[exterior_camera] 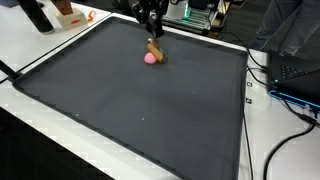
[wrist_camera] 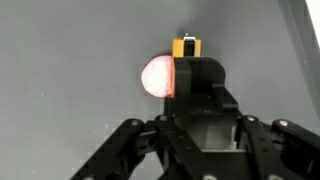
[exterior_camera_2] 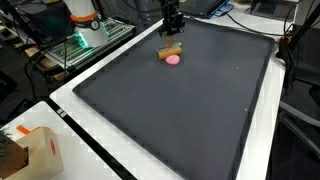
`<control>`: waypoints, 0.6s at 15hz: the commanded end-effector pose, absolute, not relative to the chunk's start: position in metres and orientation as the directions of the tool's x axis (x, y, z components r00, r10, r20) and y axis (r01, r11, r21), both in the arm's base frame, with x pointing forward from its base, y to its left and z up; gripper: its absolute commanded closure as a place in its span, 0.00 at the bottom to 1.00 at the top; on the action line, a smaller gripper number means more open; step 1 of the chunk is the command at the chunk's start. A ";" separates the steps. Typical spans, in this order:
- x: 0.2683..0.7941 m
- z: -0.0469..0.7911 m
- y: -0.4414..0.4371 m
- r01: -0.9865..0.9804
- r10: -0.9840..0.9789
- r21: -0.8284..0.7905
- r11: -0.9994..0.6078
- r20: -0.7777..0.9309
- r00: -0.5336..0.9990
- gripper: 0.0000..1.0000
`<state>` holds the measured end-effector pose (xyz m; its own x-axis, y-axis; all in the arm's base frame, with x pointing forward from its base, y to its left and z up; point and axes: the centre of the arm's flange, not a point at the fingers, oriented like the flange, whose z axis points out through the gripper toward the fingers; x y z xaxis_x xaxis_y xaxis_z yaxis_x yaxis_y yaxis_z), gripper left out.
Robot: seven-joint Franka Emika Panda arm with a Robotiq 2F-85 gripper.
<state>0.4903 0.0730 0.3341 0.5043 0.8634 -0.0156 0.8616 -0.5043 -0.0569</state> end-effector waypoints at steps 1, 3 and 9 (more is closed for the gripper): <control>0.505 0.334 0.068 0.863 0.863 -0.018 -0.505 -0.029 0.504 0.76; 0.511 0.332 0.068 0.864 0.864 -0.017 -0.502 -0.039 0.502 0.76; 0.521 0.325 0.063 0.860 0.860 -0.022 -0.510 -0.045 0.509 0.76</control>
<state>0.5036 0.0720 0.3359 0.5027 0.8642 -0.0216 0.8630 -0.5031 -0.0459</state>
